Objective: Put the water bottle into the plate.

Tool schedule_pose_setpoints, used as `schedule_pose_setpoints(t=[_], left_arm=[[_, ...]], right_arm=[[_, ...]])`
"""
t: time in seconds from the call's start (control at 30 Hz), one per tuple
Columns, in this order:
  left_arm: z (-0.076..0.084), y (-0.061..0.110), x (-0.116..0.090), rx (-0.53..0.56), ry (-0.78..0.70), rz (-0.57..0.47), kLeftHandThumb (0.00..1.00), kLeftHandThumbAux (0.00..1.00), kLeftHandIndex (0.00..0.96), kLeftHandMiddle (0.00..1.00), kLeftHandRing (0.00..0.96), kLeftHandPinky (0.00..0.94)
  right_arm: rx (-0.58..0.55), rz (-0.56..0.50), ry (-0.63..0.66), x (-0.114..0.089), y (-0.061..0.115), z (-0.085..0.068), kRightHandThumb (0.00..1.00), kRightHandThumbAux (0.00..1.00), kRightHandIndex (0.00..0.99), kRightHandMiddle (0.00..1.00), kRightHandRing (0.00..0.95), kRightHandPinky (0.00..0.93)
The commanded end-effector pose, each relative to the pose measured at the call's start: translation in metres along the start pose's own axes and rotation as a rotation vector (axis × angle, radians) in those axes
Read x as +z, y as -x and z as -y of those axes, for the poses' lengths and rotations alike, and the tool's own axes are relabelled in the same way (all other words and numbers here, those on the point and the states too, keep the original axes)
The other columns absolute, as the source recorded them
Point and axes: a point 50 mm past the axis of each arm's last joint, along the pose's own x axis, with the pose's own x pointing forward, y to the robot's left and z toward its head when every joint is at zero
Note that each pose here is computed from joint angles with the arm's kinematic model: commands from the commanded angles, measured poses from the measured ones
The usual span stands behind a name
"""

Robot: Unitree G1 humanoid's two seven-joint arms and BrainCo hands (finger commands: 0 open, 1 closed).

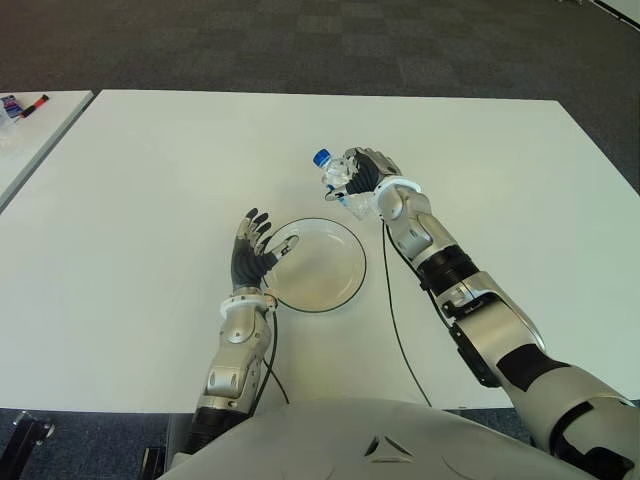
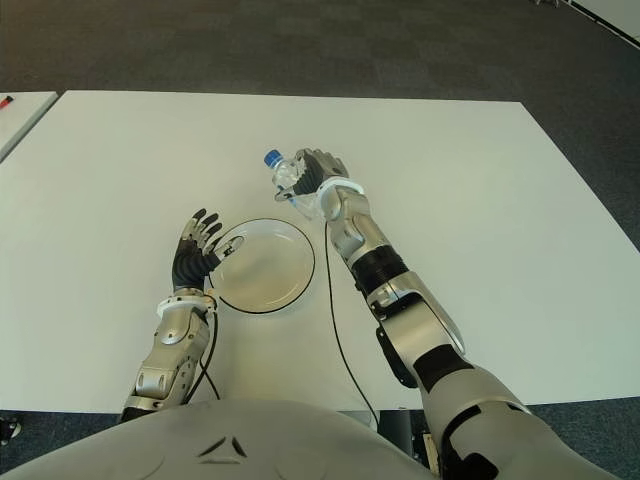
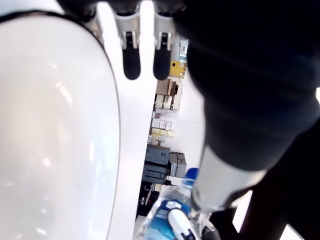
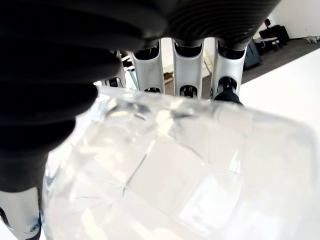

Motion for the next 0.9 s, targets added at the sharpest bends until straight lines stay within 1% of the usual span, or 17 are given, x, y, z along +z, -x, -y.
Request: schedule_pose_setpoints(t=[0.03, 0.13, 0.23, 0.33, 0.57, 0.9], left_arm=[[0.013, 0.000, -0.002, 0.013, 0.075, -0.007, 0.000, 0.913, 0.116, 0.169, 0.163, 0.190], [0.013, -0.001, -0.003, 0.013, 0.076, -0.006, 0.000, 0.913, 0.118, 0.169, 0.163, 0.188], [0.012, -0.001, -0.003, 0.012, 0.075, -0.005, 0.000, 0.914, 0.116, 0.167, 0.160, 0.185], [0.012, -0.001, -0.003, 0.012, 0.074, -0.003, 0.000, 0.912, 0.113, 0.163, 0.157, 0.180], [0.012, -0.002, -0.004, 0.011, 0.067, -0.001, 0.000, 0.898, 0.109, 0.154, 0.148, 0.174], [0.011, -0.003, -0.006, 0.013, 0.063, -0.002, 0.000, 0.891, 0.114, 0.151, 0.147, 0.180]], right_arm=[[-0.018, 0.017, -0.039, 0.002, 0.006, 0.008, 0.849, 0.678, 0.394, 0.582, 0.761, 0.781], [-0.029, 0.029, -0.066, 0.005, 0.010, 0.013, 0.850, 0.678, 0.395, 0.585, 0.770, 0.788], [-0.035, 0.038, -0.087, 0.006, 0.012, 0.016, 0.853, 0.673, 0.427, 0.522, 0.780, 0.803], [-0.042, 0.049, -0.107, 0.008, 0.015, 0.020, 0.855, 0.671, 0.437, 0.501, 0.789, 0.815], [-0.072, 0.073, -0.141, 0.012, 0.021, 0.027, 0.856, 0.671, 0.441, 0.491, 0.803, 0.838], [-0.110, 0.118, -0.163, 0.016, 0.031, 0.036, 0.857, 0.671, 0.442, 0.491, 0.805, 0.835]])
